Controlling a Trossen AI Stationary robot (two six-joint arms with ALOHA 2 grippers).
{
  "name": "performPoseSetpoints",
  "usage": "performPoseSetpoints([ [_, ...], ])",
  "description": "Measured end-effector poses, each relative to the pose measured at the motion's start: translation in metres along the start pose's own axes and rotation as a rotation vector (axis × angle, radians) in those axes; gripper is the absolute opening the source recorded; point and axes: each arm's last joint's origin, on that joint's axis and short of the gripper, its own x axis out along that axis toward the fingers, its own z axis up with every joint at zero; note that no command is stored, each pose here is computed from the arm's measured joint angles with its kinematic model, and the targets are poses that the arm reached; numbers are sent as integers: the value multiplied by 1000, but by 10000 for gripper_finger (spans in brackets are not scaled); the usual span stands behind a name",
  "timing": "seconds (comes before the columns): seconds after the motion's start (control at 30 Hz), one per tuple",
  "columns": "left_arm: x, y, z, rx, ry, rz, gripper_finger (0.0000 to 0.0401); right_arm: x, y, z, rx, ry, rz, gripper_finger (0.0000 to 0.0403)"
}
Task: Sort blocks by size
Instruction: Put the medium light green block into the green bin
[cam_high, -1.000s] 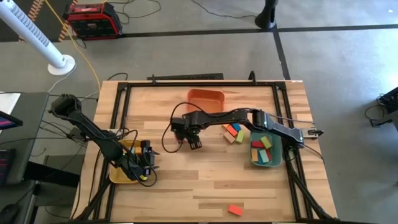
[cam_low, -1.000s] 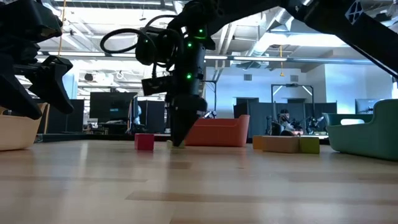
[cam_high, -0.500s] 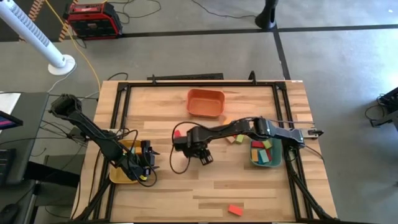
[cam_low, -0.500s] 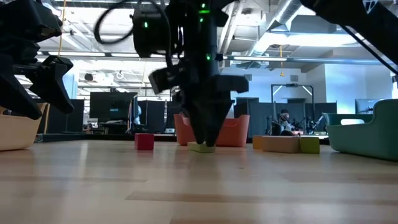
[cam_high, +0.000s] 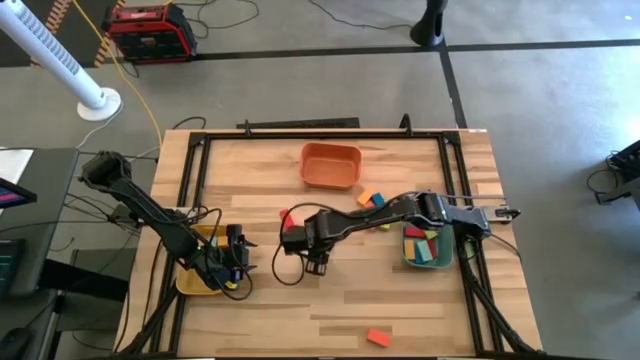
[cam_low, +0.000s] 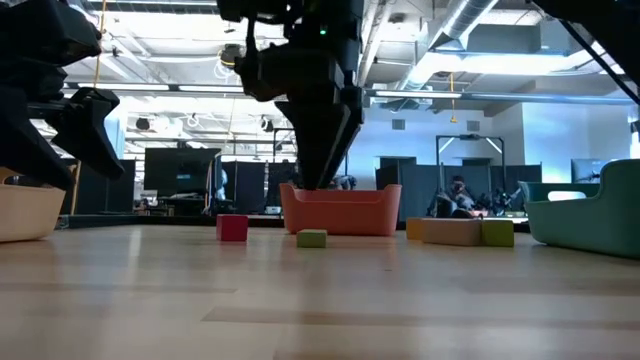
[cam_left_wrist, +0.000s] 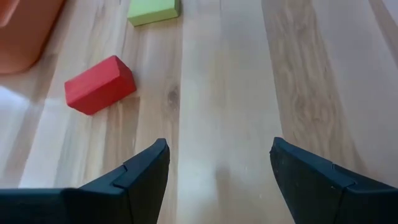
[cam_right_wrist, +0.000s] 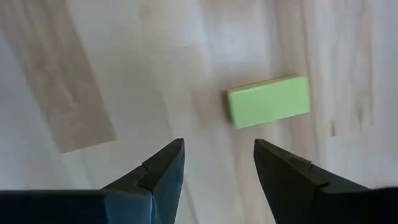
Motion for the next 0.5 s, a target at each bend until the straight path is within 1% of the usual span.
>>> performPoseSetpoints([
  [0.07,0,0,0,12,-2,3,267,2,8,-1,37,-19,-12,225],
  [0.13,0,0,1,18,-8,1,267,3,11,0,113,-37,-9,225],
  [0.23,0,-1,3,23,-30,-9,267,2,10,4,226,-86,-27,225],
  [0.37,0,-2,5,39,-47,-16,267,2,6,6,324,-137,-99,225],
  [0.5,0,-3,6,63,-48,-31,267,5,3,7,428,-152,-120,225],
])
